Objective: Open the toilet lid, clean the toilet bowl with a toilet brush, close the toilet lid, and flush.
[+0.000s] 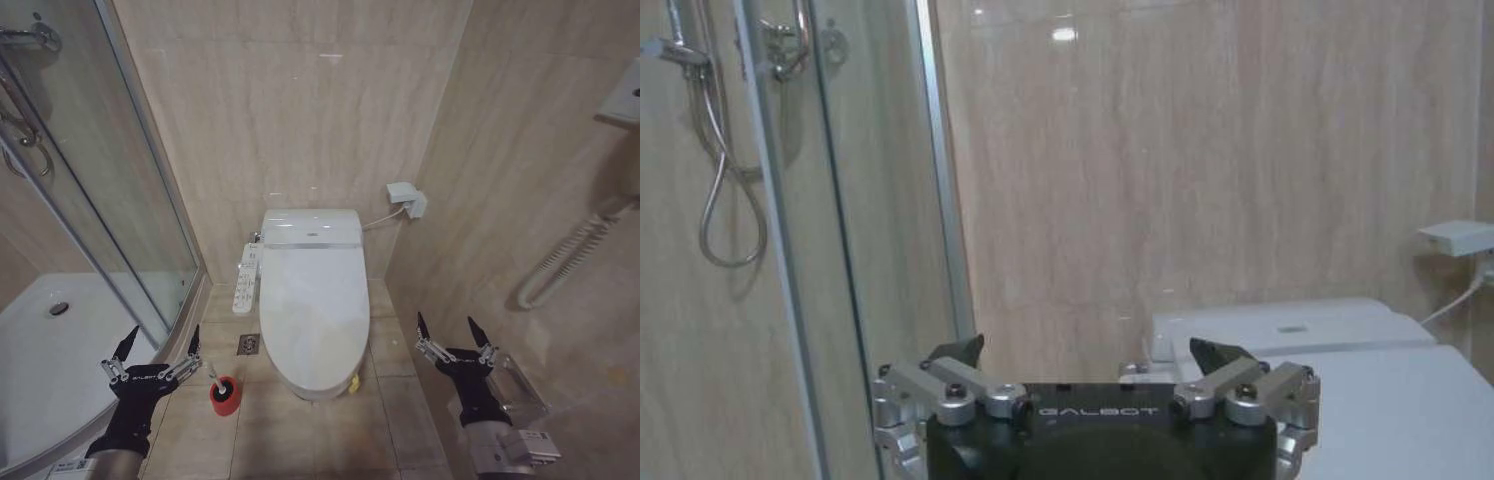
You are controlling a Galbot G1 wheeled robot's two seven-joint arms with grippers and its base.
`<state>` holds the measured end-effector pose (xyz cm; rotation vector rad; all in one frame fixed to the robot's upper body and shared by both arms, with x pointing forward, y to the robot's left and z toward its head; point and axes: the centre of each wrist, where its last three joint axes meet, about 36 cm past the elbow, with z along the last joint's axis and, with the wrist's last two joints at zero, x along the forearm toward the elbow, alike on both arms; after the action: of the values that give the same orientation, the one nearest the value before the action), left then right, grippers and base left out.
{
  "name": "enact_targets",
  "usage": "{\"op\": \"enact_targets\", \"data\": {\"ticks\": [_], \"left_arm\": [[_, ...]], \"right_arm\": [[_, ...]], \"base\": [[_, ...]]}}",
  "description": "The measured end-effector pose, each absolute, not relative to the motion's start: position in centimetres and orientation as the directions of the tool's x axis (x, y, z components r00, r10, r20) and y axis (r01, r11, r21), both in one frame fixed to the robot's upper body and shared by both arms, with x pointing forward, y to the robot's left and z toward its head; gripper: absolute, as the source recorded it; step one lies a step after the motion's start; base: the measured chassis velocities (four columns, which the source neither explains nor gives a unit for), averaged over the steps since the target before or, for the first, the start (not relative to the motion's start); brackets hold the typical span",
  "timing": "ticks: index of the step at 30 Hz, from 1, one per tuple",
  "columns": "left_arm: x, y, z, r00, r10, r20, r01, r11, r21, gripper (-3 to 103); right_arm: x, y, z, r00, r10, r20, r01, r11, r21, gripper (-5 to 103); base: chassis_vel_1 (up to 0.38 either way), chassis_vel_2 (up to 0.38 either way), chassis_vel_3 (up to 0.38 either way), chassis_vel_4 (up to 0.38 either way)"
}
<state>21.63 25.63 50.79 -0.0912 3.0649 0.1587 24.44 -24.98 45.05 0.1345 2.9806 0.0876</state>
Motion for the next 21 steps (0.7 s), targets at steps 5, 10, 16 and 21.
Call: {"op": "enact_targets", "data": {"ticks": [5, 10, 16, 21], "left_arm": [[21.6, 25.6, 50.8, -0.996, -0.055, -0.074, -0.063, 0.993, 0.101, 100], [21.6, 25.6, 50.8, -0.996, -0.056, -0.074, -0.063, 0.993, 0.101, 100], [21.6, 25.6, 50.8, -0.996, -0.056, -0.074, -0.063, 0.993, 0.101, 100], [21.6, 25.6, 50.8, -0.996, -0.056, -0.074, -0.063, 0.993, 0.101, 100]], "right_arm": [[24.7, -25.4, 43.6, -0.993, 0.051, -0.102, 0.049, 0.998, 0.026, 100], [24.9, -25.8, 41.6, -0.999, 0.020, -0.037, 0.021, 1.000, -0.016, 100], [24.9, -25.9, 38.2, -0.998, -0.018, 0.057, -0.021, 0.999, -0.047, 100], [25.0, -25.5, 35.9, -0.994, -0.035, 0.106, -0.040, 0.998, -0.051, 100]], "base": [[-0.008, 0.011, 0.014, -0.007], [0.000, 0.000, 0.000, 0.000], [0.000, 0.000, 0.000, 0.000], [0.000, 0.000, 0.000, 0.000]]}}
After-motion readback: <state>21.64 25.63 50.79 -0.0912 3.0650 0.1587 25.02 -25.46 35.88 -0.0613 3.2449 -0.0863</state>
